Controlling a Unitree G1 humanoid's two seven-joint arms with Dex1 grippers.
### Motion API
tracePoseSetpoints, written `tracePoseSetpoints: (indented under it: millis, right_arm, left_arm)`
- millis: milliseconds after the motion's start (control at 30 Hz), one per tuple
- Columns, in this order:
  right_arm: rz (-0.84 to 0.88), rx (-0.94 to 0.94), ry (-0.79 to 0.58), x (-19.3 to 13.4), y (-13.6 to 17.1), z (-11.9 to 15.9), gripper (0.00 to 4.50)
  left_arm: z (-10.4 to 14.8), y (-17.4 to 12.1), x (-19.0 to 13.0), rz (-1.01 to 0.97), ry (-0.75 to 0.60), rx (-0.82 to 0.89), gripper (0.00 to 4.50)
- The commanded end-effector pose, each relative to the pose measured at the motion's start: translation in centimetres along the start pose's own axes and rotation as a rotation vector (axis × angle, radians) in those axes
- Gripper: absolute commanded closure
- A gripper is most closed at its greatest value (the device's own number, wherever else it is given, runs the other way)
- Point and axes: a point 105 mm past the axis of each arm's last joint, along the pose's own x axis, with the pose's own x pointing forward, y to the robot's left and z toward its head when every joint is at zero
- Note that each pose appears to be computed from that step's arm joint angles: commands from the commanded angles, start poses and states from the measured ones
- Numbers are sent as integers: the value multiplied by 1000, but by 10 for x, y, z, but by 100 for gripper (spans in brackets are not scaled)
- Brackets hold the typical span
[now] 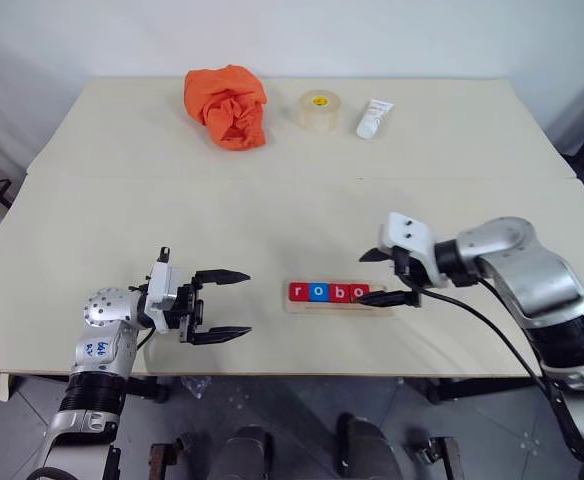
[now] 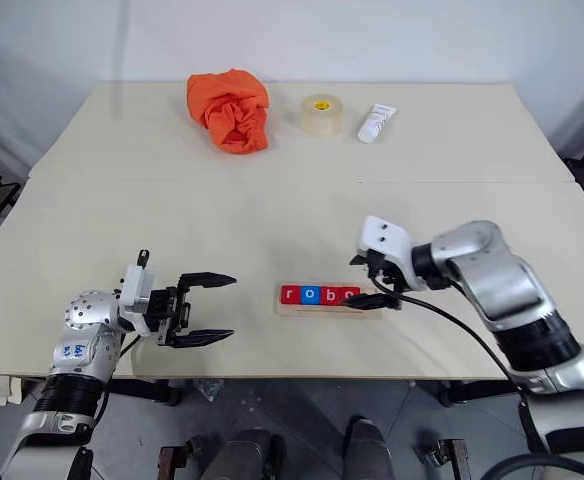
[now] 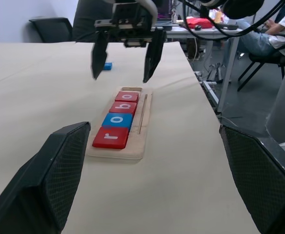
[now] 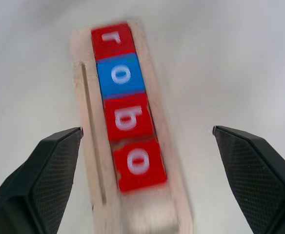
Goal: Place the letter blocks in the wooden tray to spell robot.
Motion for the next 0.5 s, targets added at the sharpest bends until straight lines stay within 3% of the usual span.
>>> tracePoseSetpoints:
  millis: [33, 300, 500]
  right_arm:
    - [-96, -9, -36, -23, -9, 1, 4]
    - [-528, 203, -141, -104, -50, -50, 4]
    - [-705, 326, -101, -140, -45, -103, 4]
  left_arm:
    - [6, 2, 0, 3, -13, 29, 0]
    - [5, -1, 0, 10, -23, 18, 0]
    - [4, 0, 4, 16, -34, 11, 0]
